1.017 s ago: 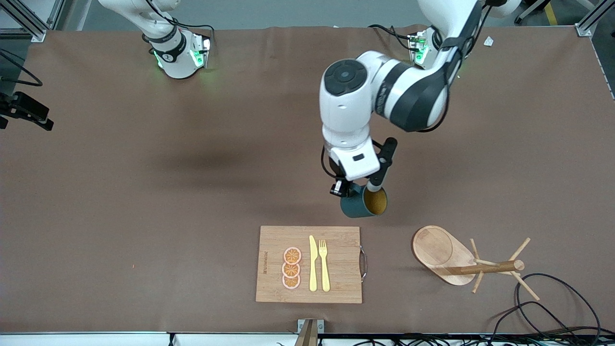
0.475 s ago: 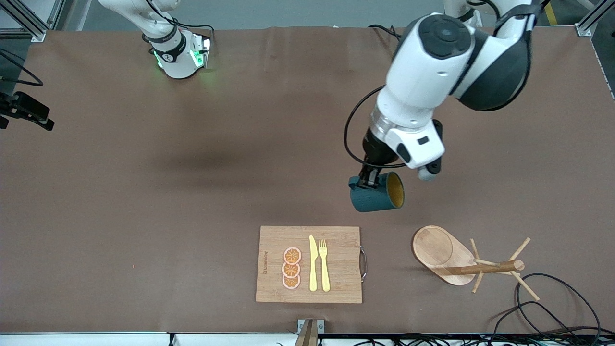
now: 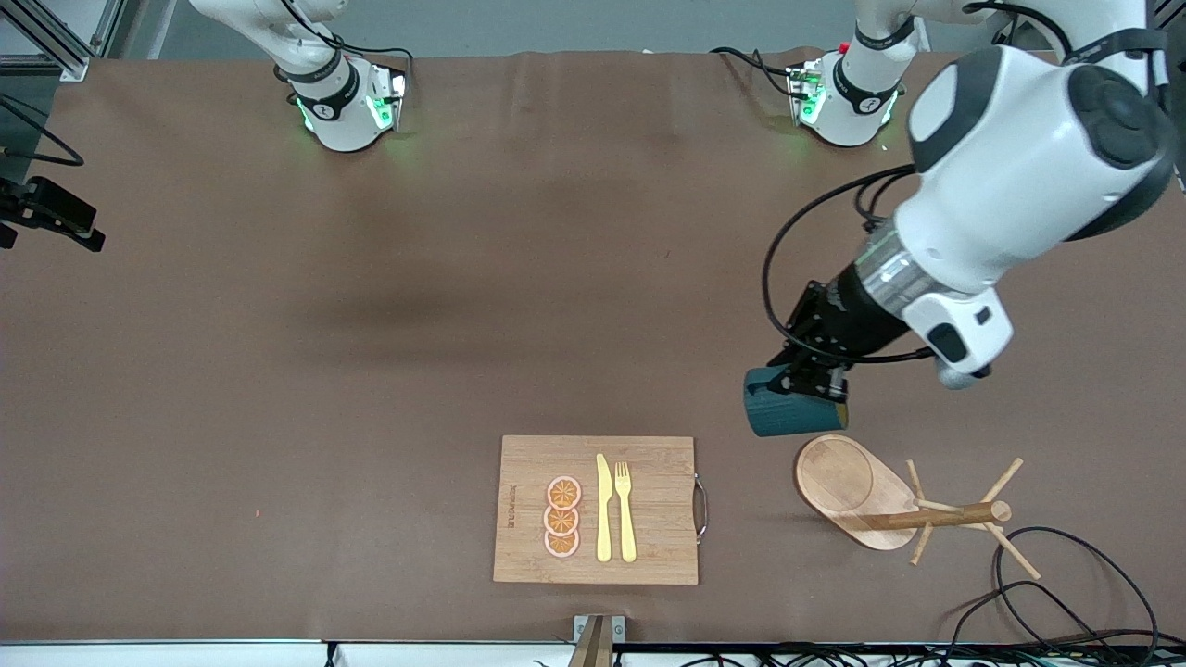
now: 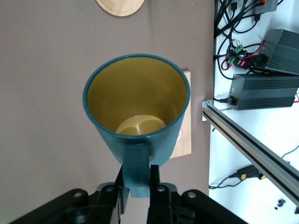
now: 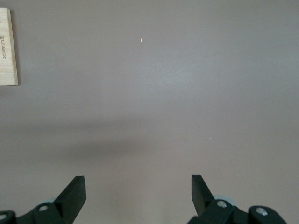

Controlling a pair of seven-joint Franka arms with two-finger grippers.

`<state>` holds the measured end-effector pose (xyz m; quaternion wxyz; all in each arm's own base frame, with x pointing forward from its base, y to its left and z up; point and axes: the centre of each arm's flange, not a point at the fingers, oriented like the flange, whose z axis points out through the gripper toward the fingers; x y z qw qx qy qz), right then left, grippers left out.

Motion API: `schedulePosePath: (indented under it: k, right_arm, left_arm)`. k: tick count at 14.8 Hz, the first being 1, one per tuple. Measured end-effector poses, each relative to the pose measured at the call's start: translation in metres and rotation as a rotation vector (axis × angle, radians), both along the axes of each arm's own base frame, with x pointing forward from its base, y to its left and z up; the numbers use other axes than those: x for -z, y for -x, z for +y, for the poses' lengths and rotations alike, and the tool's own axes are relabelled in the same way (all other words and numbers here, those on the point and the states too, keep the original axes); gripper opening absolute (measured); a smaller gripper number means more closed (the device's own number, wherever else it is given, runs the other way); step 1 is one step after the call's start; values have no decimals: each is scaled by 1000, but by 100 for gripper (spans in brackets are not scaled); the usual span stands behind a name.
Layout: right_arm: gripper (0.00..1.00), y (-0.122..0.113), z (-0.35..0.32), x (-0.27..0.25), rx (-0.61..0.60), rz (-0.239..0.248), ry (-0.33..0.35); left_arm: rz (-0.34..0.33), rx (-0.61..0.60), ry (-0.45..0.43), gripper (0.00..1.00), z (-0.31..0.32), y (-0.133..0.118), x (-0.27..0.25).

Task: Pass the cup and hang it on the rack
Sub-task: 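Lift the mug with the left gripper and carry it toward the rack, then tilt the mug and hook its handle onto a rack peg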

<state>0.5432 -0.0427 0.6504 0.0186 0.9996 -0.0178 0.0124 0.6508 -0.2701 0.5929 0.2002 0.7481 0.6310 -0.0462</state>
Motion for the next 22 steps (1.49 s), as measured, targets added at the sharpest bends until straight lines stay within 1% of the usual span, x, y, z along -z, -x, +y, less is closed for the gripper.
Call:
schedulePosePath:
  k: [3,6,9,14,18,22]
  right_arm:
    - [100,0,0,0,0,0,0]
    - [100,0,0,0,0,0,0]
    - [100,0,0,0,0,0,0]
    - [100,0,0,0,0,0,0]
    - [100,0,0,0,0,0,0]
    - [100,0,0,0,0,0,0]
  left_arm:
    - [27,9,87,21,15,-6,3]
    - [32,33,176,21,48,-19,10]
    - [58,-3,273,21,74,-29,15]
    - [90,-61,438,21,97,-37,11]
    - [132,-112,512,21,130,-50,28]
    - [151,-98,576,21,184,-66,67]
